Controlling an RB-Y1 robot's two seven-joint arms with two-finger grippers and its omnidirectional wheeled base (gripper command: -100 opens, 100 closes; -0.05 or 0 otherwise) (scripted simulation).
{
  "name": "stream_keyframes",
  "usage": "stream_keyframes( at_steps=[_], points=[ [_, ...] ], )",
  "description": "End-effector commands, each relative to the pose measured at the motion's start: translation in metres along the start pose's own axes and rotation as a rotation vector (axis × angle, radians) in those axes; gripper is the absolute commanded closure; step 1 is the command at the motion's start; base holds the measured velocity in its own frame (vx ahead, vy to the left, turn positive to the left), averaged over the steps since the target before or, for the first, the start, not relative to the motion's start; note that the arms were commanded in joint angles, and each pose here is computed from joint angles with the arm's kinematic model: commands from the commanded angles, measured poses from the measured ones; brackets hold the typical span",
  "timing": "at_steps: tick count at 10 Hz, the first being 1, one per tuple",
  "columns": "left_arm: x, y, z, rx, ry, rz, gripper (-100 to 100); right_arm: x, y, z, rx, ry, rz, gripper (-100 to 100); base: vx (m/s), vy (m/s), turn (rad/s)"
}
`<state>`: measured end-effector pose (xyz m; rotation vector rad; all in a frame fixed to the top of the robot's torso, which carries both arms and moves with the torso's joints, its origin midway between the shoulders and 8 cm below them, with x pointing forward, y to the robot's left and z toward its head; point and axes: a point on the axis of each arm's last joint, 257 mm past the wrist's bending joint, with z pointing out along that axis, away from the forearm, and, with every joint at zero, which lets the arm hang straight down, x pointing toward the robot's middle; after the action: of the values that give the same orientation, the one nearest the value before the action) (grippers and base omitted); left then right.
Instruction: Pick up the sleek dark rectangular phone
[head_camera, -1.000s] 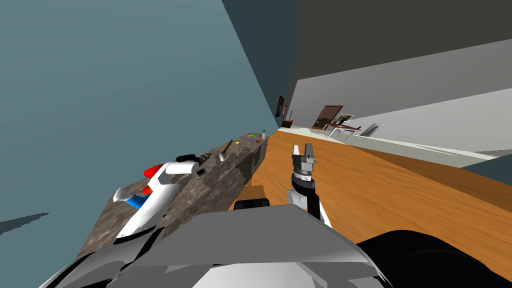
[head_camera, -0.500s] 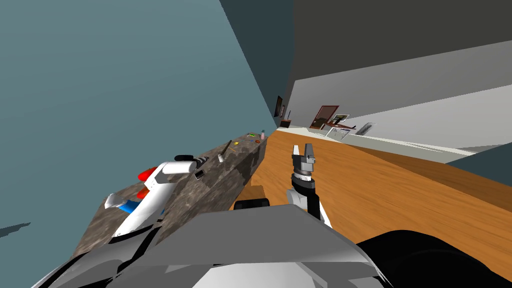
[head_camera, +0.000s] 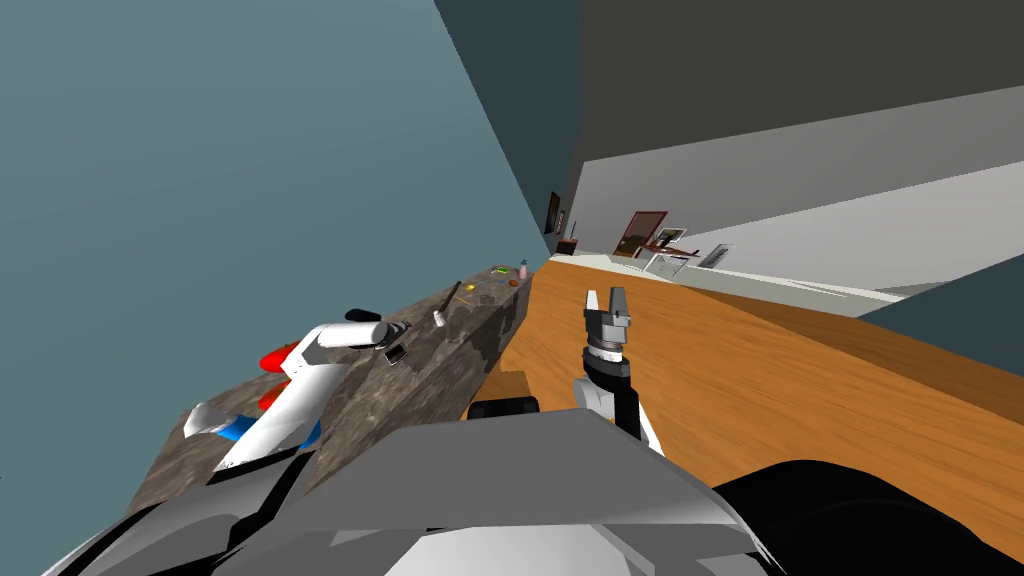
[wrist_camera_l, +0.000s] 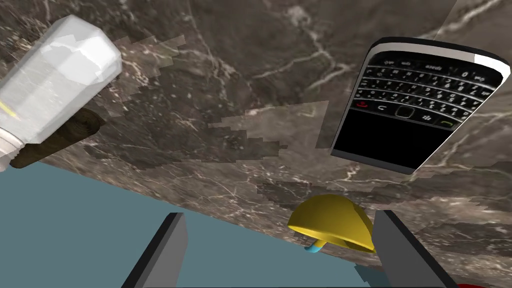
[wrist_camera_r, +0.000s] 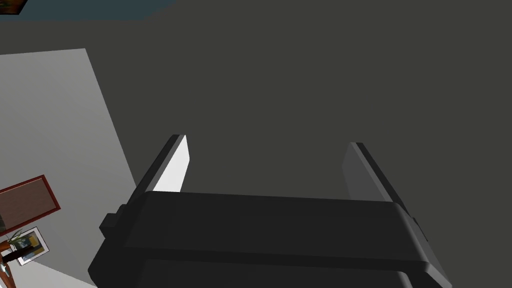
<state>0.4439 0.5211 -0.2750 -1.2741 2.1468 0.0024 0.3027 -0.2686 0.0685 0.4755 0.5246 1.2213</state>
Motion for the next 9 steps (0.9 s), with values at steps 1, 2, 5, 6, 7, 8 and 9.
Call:
stream_keyframes(
  at_steps=[1, 2, 5, 6, 7, 8, 9],
  points=[
    [0.006, 0.015, 0.000, -0.044, 0.033, -0.004, -100, 0.000, 0.000, 0.000, 0.000, 0.000, 0.000, 0, 0.011, 0.022, -0.047],
    [0.009, 0.030, 0.002, -0.083, 0.065, -0.013, -100, 0.000, 0.000, 0.000, 0.000, 0.000, 0.000, 0, 0.012, 0.022, -0.078],
    [0.018, 0.051, 0.002, -0.148, 0.119, -0.023, -100, 0.000, 0.000, 0.000, 0.000, 0.000, 0.000, 0, 0.013, 0.025, -0.056],
    [0.024, 0.066, 0.002, -0.192, 0.157, -0.033, -100, 0.000, 0.000, 0.000, 0.000, 0.000, 0.000, 0, 0.013, 0.018, -0.075],
    [0.029, 0.078, 0.002, -0.223, 0.187, -0.043, -100, 0.000, 0.000, 0.000, 0.000, 0.000, 0.000, 0, 0.020, 0.027, -0.145],
    [0.031, 0.081, 0.001, -0.235, 0.196, -0.043, -100, 0.000, 0.000, 0.000, 0.000, 0.000, 0.000, 0, 0.021, 0.030, -0.031],
    [0.038, 0.093, 0.000, -0.270, 0.231, -0.052, -100, 0.000, 0.000, 0.000, 0.000, 0.000, 0.000, 0, 0.020, 0.023, -0.051]
  ],
)
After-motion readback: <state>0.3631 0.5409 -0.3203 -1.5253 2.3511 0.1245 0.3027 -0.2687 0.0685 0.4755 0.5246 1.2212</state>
